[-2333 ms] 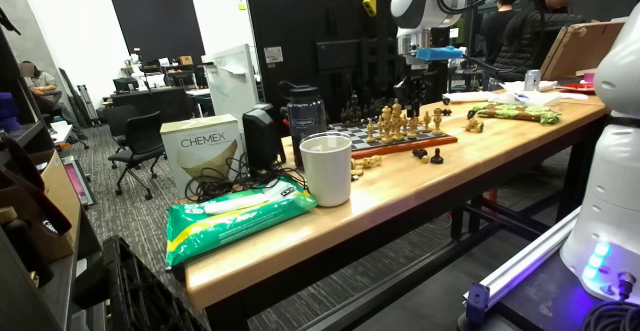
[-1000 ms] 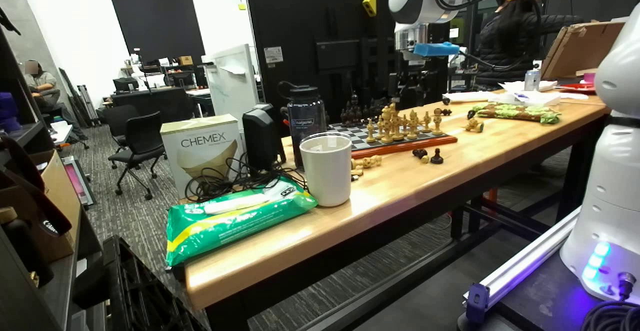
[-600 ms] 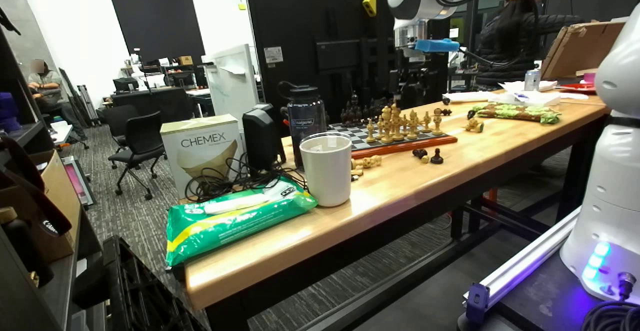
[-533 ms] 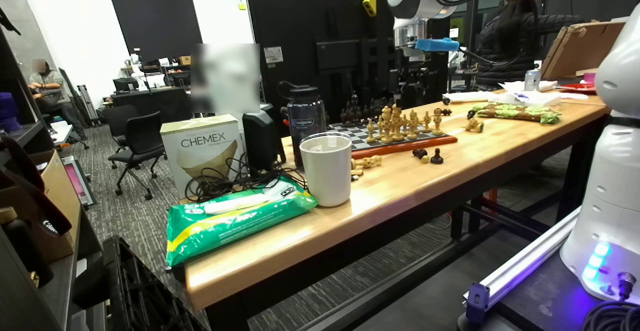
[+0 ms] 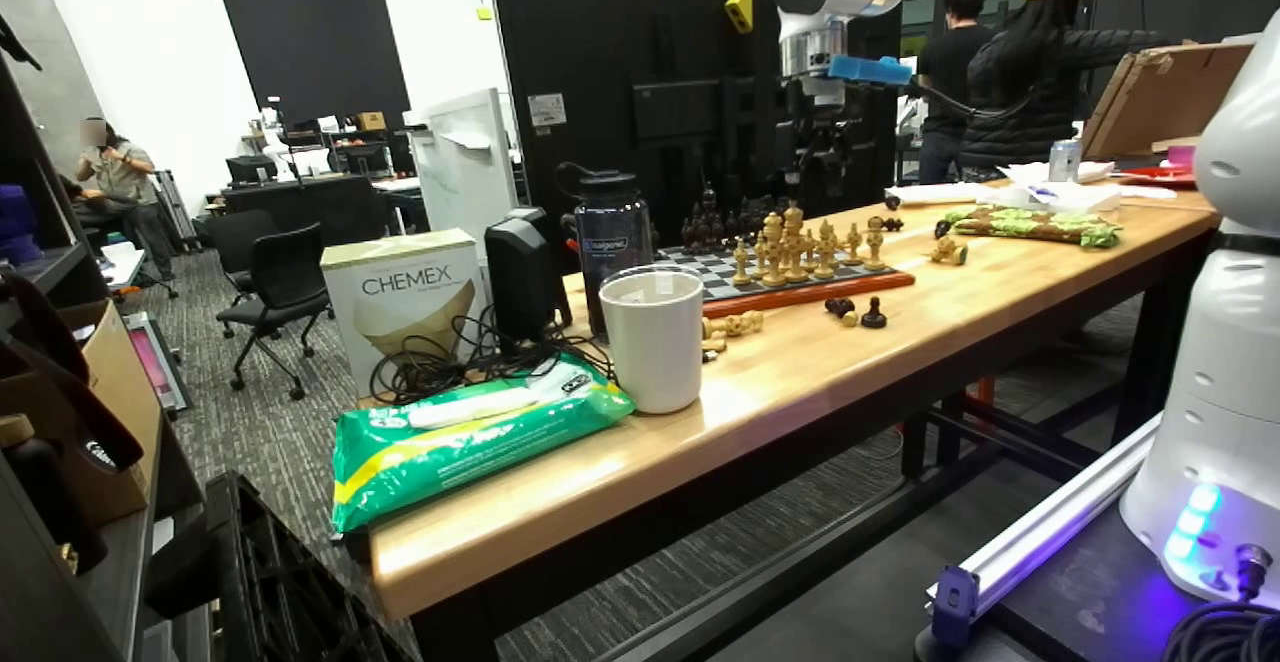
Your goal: Move the light brown chess piece backwards
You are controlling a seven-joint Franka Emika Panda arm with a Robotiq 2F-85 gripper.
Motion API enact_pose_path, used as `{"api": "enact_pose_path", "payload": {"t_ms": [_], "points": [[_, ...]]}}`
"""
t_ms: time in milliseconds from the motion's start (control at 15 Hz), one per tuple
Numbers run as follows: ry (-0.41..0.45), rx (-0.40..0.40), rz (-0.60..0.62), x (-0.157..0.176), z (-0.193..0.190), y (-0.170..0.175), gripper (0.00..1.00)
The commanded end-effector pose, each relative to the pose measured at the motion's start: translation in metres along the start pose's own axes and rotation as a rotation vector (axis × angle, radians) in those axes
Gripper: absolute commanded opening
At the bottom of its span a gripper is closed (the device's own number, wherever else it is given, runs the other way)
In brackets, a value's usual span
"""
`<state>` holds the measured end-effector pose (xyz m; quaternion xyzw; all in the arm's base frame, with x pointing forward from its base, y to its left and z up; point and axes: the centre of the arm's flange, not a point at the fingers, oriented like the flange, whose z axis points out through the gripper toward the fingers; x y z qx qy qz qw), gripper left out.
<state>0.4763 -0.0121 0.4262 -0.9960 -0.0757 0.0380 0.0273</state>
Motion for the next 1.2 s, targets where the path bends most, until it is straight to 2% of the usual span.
{"api": "enact_pose_path", "payload": {"t_ms": [0, 800, 867, 1133], "points": [[-0.012, 0.0, -0.059, -0.002, -0.021, -0.016, 1.0], [0.018, -0.009, -0.001, -0.018, -0.09, -0.041, 1.0], [0.02, -0.008, -0.021, -0.011, -0.076, -0.034, 1.0], [0.016, -0.008, -0.02, -0.01, -0.075, -0.033, 1.0]]}}
